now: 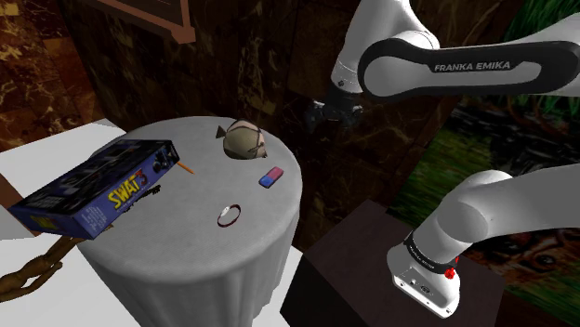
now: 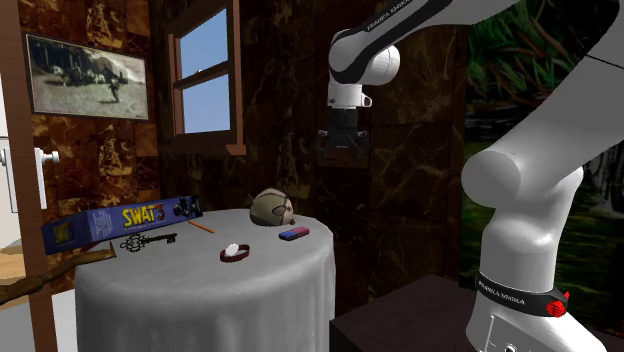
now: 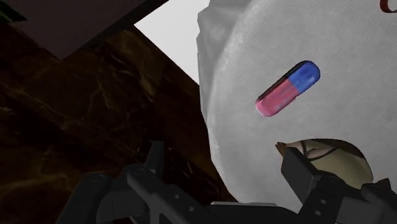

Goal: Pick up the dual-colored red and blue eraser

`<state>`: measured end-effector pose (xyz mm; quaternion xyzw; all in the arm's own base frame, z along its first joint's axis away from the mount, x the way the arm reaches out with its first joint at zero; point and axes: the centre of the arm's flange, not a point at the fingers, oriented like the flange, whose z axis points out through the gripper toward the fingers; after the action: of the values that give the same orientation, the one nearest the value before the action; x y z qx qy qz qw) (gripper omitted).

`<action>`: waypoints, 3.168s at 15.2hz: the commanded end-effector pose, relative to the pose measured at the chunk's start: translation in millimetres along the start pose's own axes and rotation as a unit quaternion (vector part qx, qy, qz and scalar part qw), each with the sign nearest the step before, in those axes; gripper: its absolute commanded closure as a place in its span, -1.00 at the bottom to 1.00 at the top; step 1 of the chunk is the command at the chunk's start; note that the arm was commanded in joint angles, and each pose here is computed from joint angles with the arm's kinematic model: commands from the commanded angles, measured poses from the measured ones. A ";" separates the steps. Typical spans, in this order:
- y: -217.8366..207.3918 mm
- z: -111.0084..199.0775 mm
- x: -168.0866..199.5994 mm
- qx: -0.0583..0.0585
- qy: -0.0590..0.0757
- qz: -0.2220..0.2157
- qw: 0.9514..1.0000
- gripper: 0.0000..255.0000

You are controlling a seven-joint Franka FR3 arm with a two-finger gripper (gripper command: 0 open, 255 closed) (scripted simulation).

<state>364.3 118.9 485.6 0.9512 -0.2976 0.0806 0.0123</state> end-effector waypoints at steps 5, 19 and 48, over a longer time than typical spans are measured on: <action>-46.4 63.9 -3.5 0.004 -0.024 0.136 0.990 -1.00; -118.6 186.7 9.8 0.008 -0.062 0.345 0.937 -1.00; -119.9 132.4 18.6 0.008 -0.062 0.345 0.937 1.00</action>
<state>468.5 197.5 355.1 0.7935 -0.6066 0.0239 -0.0424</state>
